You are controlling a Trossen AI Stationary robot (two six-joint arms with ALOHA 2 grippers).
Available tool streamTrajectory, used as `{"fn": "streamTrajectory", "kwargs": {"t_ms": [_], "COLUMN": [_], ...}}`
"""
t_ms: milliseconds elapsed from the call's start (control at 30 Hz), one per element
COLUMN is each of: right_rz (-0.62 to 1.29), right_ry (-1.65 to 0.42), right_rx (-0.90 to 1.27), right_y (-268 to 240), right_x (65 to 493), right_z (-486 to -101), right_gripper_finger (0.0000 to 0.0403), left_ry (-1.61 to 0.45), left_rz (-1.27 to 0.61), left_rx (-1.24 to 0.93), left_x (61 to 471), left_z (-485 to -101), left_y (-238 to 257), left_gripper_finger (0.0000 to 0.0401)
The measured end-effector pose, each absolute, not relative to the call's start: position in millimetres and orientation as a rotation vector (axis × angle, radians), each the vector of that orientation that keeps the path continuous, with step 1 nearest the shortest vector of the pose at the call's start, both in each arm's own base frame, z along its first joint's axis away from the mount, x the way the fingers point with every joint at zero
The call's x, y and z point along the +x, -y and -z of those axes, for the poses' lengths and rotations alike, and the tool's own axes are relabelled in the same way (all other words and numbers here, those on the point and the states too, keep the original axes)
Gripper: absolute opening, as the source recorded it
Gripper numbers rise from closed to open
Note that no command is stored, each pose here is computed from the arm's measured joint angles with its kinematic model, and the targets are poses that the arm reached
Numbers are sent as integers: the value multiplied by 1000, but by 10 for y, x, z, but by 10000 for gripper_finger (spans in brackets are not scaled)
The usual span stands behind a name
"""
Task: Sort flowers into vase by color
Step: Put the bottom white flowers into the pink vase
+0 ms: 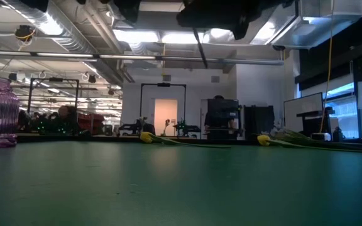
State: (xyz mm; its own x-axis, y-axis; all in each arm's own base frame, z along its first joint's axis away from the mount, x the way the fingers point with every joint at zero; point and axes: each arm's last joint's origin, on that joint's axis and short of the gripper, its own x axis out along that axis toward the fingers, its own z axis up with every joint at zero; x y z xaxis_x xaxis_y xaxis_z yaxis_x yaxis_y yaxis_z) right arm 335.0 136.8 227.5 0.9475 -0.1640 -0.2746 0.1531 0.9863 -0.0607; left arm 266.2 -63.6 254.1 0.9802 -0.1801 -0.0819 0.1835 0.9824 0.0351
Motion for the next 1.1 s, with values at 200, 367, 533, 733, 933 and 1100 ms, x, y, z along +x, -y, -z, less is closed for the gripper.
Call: {"fn": "streamTrajectory", "kwargs": {"t_ms": [200,367,533,733,933,1100], "right_rz": [169,169,188,140,134,139], "right_ry": [-292,-288,-249,-221,-195,-186], "right_rx": [-40,-32,-24,-19,-9,-32], "right_y": [-1345,-1346,-1297,-1298,-1306,-1303], "right_x": [3356,3356,3388,3406,3411,3413], "right_z": [-2266,-2269,-2309,-2343,-2370,-2381], "right_gripper_finger": [10,18,10,17,11,17], "left_ry": [-59,-59,-76,-46,-15,-2], "left_rz": [178,200,238,151,144,210], "left_rx": [64,44,116,135,137,130], "left_x": [2687,2682,2660,2680,2833,2868], "left_z": [-2558,-2559,-2534,-2552,-2418,-2358], "left_y": [528,555,645,623,630,715], "left_gripper_finger": [151,151,151,151,151,151]}}
